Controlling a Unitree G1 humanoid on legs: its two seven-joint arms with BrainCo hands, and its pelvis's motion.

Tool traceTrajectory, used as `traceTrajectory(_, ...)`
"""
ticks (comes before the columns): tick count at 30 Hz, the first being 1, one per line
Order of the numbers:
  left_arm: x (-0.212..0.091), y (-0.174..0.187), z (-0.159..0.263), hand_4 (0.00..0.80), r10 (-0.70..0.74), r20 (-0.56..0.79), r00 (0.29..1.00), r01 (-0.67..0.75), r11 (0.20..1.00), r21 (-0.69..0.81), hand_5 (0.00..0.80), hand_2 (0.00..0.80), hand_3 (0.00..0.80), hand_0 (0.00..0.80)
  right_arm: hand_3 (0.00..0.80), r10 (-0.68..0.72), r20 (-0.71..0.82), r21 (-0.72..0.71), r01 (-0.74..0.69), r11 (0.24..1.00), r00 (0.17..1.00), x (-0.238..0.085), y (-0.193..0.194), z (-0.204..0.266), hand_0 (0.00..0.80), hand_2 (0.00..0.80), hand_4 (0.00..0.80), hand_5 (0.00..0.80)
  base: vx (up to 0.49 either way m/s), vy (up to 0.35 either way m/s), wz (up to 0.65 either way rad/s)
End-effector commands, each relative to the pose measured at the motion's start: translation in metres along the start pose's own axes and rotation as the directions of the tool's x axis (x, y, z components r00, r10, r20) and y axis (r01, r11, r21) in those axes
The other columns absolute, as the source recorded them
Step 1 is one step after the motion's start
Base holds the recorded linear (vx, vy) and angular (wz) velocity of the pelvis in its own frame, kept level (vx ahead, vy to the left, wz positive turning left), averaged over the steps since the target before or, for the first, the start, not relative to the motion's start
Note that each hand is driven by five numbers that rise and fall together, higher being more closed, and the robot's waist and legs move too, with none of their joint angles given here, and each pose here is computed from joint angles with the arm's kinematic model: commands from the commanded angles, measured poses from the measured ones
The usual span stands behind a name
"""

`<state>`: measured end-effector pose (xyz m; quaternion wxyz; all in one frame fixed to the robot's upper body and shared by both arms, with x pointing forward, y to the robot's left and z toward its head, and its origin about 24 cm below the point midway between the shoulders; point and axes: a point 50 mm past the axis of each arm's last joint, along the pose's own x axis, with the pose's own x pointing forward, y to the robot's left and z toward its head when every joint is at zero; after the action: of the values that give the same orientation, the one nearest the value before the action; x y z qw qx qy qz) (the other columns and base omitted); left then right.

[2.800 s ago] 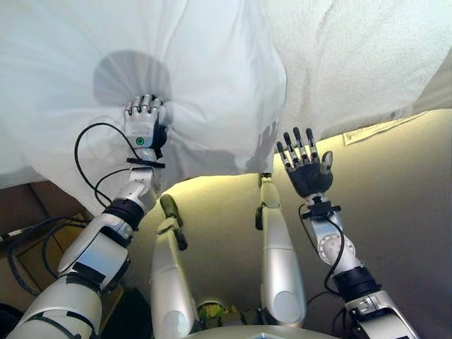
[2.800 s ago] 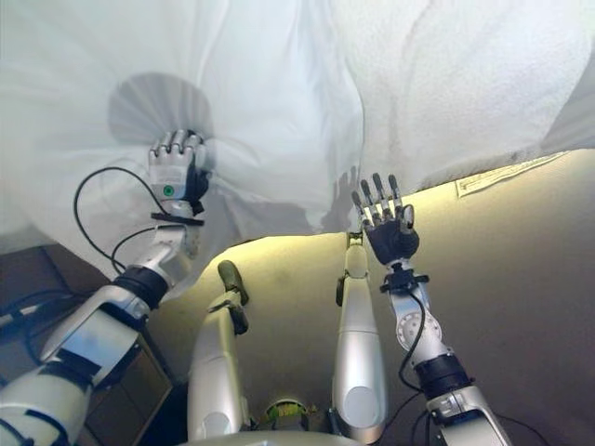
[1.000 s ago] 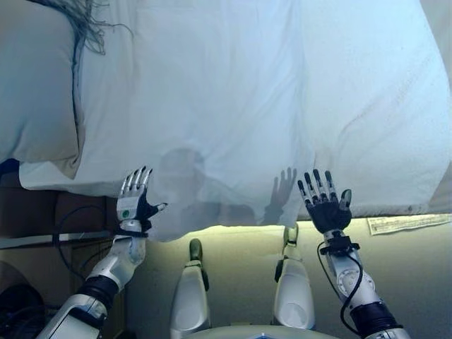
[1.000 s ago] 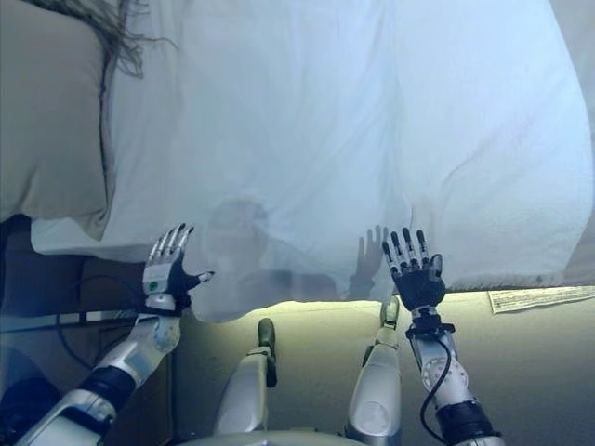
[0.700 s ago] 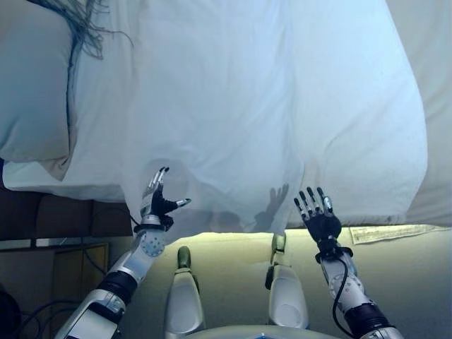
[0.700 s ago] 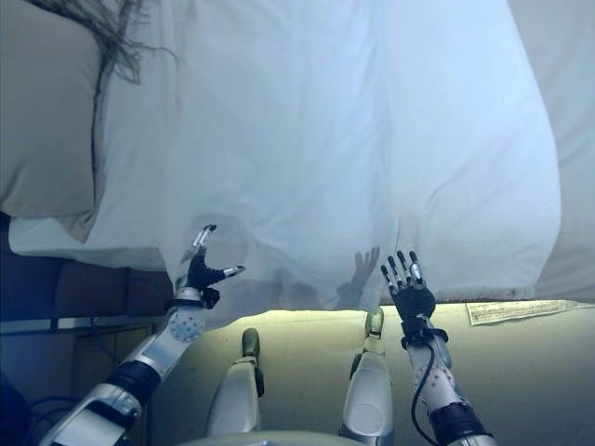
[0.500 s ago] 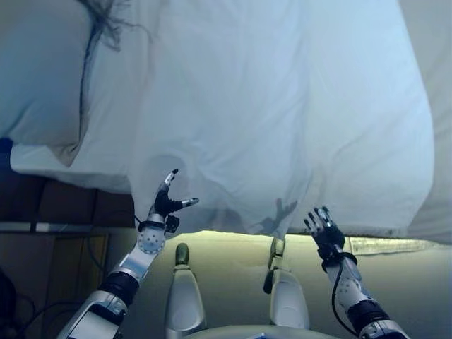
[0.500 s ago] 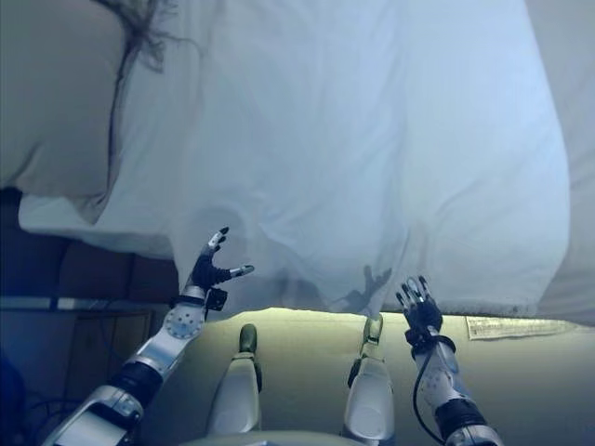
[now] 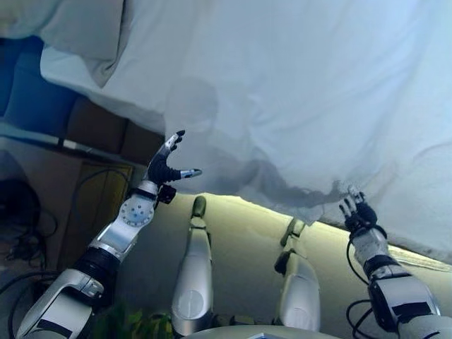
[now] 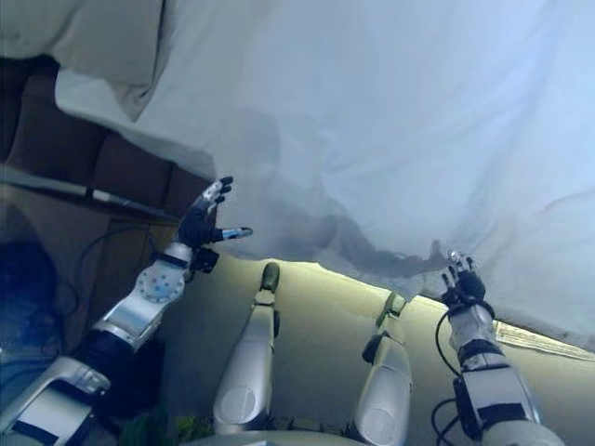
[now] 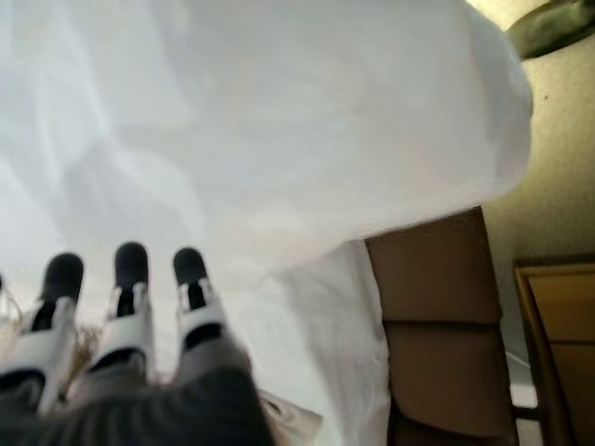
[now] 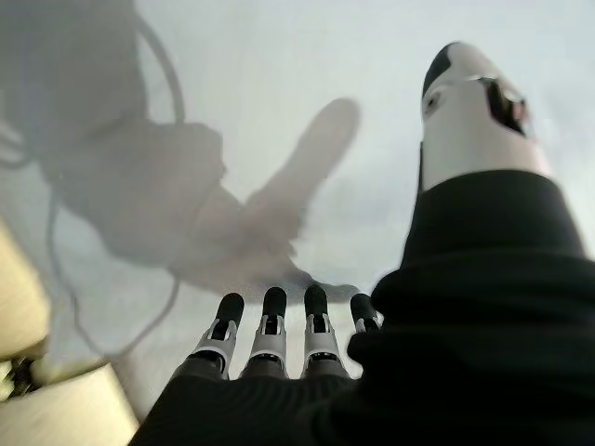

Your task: Make the bed neatly

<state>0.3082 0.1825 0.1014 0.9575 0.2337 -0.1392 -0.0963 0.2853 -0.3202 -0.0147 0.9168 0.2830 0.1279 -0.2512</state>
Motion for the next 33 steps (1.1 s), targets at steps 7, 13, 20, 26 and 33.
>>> traceTrajectory(7, 0.002, 0.010, 0.031, 0.000, 0.056, 0.143, 0.988, -0.048, 0.997, -0.053, 0.000, 0.000, 0.000, 0.000, 0.000, -0.102, 0.019, -0.104, 0.103, 0.989, 0.995, 0.003, -0.023, 0.048, 0.000, 0.000, 0.000, 0.000, -0.023, 0.074, 0.14)
traceTrajectory(13, 0.005, 0.007, 0.041, 0.000, 0.057, 0.177, 0.982, -0.044, 0.996, -0.077, 0.000, 0.000, 0.000, 0.000, 0.800, -0.091, -0.033, -0.234, 0.081, 0.969, 0.995, 0.005, -0.018, 0.046, 0.800, 0.800, 0.800, 0.800, 0.003, 0.055, 0.05)
traceTrajectory(20, 0.003, 0.003, 0.040, 0.000, 0.068, 0.170, 0.983, -0.050, 0.993, -0.104, 0.000, 0.000, 0.000, 0.000, 0.800, -0.106, -0.082, -0.297, 0.077, 0.952, 0.991, 0.007, -0.012, 0.043, 0.800, 0.800, 0.800, 0.800, 0.019, 0.042, 0.03)
traceTrajectory(26, 0.003, 0.002, 0.039, 0.000, 0.076, 0.164, 0.984, -0.056, 0.991, -0.121, 0.000, 0.000, 0.000, 0.000, 0.800, -0.153, -0.139, -0.302, 0.106, 0.947, 0.978, 0.004, -0.019, 0.031, 0.800, 0.800, 0.800, 0.800, 0.009, 0.004, 0.02)
traceTrajectory(33, 0.001, 0.000, 0.034, 0.000, 0.091, 0.151, 0.984, -0.072, 0.989, -0.128, 0.000, 0.000, 0.000, 0.000, 0.800, -0.222, -0.288, -0.365, 0.108, 0.925, 0.932, -0.008, -0.038, -0.010, 0.800, 0.800, 0.800, 0.800, 0.000, 0.000, 0.00)
